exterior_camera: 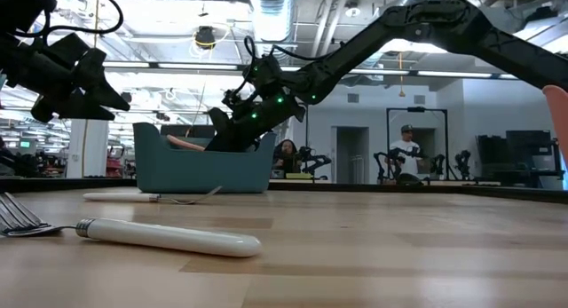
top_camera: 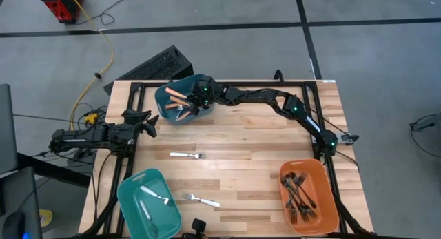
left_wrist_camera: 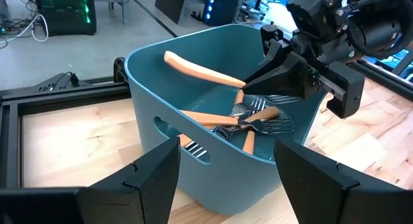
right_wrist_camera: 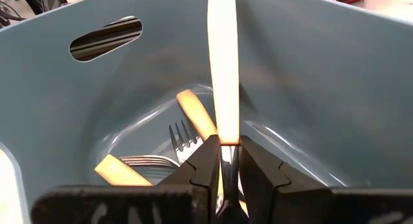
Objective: Sort silverware by color (type)
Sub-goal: Put the orange fork into the blue bin, then put the white fork into the green bin
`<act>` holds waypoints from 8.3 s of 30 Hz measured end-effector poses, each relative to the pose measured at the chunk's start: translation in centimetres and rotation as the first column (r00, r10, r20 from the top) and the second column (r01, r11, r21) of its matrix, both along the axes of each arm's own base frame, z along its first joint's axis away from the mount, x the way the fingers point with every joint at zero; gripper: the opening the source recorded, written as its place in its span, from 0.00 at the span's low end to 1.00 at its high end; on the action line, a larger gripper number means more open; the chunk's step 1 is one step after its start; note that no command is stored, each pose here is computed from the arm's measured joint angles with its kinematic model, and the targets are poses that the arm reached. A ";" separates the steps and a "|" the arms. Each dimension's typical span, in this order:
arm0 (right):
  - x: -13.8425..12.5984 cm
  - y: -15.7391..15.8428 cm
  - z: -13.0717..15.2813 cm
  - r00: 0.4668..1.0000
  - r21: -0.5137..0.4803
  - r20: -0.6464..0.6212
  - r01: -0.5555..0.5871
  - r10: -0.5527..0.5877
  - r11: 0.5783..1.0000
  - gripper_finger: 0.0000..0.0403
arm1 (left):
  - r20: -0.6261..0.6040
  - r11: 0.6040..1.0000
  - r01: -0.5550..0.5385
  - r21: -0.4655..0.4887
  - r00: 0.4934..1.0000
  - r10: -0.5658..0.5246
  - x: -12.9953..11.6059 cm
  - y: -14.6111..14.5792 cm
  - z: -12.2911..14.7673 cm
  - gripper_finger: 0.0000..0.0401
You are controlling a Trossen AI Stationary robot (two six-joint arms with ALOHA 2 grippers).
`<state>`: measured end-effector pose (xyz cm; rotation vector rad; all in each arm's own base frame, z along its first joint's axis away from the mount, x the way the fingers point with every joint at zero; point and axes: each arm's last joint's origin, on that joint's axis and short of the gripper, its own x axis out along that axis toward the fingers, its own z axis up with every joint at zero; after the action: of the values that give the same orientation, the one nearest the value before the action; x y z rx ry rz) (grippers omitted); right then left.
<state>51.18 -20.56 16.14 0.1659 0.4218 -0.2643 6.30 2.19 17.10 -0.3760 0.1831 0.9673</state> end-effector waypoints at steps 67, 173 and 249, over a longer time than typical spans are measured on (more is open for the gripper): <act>0.1 0.3 0.3 1.000 -0.004 0.009 -0.005 0.005 1.000 0.48 | 0.001 1.000 0.001 0.000 1.000 -0.001 0.0 0.0 0.0 0.59; -27.0 24.3 11.5 0.957 -0.031 -0.279 -0.090 0.078 0.995 0.47 | -0.004 1.000 0.004 0.002 1.000 -0.004 0.0 0.0 0.0 0.59; -14.1 24.2 -2.0 0.999 -0.045 0.023 -0.040 0.041 0.998 0.65 | 0.002 1.000 -0.020 0.004 1.000 0.020 -0.1 0.0 0.0 0.59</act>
<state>37.12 3.66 14.11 0.1171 0.3944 -0.2315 6.23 2.23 17.09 -0.3752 0.1760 0.9871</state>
